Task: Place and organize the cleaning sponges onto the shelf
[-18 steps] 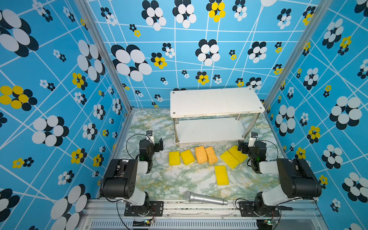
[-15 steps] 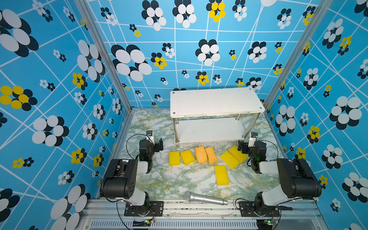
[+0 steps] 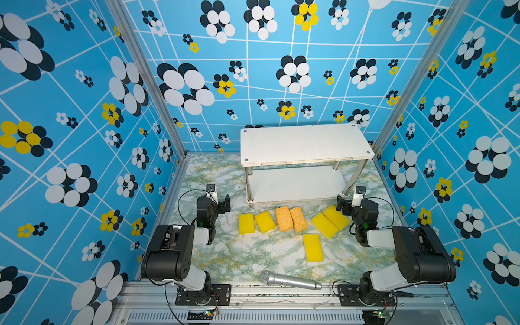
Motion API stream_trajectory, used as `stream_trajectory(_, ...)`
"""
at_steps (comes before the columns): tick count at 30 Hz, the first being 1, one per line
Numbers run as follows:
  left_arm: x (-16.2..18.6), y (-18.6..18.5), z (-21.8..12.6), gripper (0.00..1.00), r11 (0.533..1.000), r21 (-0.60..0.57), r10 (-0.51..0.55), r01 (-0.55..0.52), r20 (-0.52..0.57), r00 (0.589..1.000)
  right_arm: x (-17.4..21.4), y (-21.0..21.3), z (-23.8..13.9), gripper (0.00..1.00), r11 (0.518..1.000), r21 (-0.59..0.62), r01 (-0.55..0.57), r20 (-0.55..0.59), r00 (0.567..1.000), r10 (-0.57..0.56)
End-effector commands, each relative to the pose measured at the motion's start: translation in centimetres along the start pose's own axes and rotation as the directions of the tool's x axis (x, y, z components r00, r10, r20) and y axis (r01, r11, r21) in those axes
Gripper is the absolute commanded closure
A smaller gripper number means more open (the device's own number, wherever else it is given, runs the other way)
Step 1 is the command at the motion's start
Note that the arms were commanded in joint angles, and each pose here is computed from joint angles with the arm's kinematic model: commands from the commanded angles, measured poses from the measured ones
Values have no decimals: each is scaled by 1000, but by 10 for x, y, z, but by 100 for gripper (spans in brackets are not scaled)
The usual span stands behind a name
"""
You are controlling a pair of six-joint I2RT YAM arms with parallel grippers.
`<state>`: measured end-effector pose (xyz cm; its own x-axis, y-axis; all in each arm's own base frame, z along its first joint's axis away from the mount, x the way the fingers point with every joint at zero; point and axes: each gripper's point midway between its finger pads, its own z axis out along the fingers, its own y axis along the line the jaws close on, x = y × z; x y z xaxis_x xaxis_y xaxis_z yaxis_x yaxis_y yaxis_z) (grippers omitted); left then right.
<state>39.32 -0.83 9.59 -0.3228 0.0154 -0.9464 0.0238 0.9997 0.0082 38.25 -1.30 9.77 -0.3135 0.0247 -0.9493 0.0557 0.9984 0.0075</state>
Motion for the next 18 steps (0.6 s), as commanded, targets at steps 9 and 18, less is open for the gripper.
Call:
stream_trajectory(9, -19, 0, -11, 1, 1000, -3, -8, 8, 40, 999, -36, 9, -46, 2, 998, -44, -51, -39, 998, 49)
stream_trajectory(18, -46, 1, -38, 1, 996, -35, -76, 76, -11, 997, -59, 31, -100, 1, 961, -169, -220, -83, 974, 209)
